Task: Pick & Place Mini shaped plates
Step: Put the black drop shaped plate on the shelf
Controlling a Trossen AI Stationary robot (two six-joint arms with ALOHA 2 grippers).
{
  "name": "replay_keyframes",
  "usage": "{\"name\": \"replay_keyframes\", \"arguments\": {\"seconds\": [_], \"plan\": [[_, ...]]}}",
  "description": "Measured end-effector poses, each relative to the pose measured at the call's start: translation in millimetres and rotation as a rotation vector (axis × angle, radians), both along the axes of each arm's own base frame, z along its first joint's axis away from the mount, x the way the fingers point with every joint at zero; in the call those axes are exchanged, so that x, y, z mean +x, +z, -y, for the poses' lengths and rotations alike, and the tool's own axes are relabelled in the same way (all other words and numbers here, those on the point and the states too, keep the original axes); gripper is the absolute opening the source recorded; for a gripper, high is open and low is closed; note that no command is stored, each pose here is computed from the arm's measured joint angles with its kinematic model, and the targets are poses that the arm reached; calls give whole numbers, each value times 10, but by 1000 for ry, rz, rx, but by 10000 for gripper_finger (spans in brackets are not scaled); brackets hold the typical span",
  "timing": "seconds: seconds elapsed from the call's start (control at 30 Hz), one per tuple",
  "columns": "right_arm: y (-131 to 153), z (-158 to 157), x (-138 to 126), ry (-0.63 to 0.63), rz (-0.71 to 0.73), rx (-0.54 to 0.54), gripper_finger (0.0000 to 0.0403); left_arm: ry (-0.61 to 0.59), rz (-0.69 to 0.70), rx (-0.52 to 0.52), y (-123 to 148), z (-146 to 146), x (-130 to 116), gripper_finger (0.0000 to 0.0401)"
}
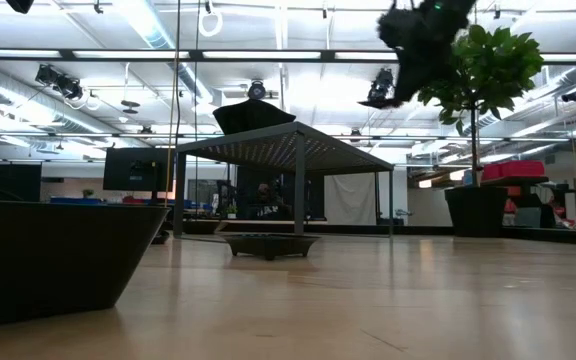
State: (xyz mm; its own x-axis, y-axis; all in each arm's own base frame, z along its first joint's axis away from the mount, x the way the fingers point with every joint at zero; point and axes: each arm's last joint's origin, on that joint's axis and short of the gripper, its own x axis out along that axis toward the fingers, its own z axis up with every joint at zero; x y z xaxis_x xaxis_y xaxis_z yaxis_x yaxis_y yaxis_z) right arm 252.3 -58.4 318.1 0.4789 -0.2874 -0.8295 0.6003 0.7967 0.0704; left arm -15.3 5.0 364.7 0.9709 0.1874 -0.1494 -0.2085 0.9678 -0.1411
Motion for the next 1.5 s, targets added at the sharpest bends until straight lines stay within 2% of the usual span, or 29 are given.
{"name": "replay_keyframes", "arguments": {"seconds": [0.2,0.3,0.53,0.8,1.2,1.5], "plan": [[74,177,294,171,-32,-50,0,0,0,0,0,0,0,5],[59,262,463,213,-23,-46,0,0,0,0,0,0,0,5],[-83,410,851,280,103,-32,0,0,0,0,0,0,0,5],[-297,552,1007,234,107,5,0,0,0,0,-1,0,1,5],[-400,663,1121,232,159,17,0,0,-1,0,-2,0,3,5],[-446,673,1143,168,171,72,0,0,-1,0,-2,0,3,5]]}}
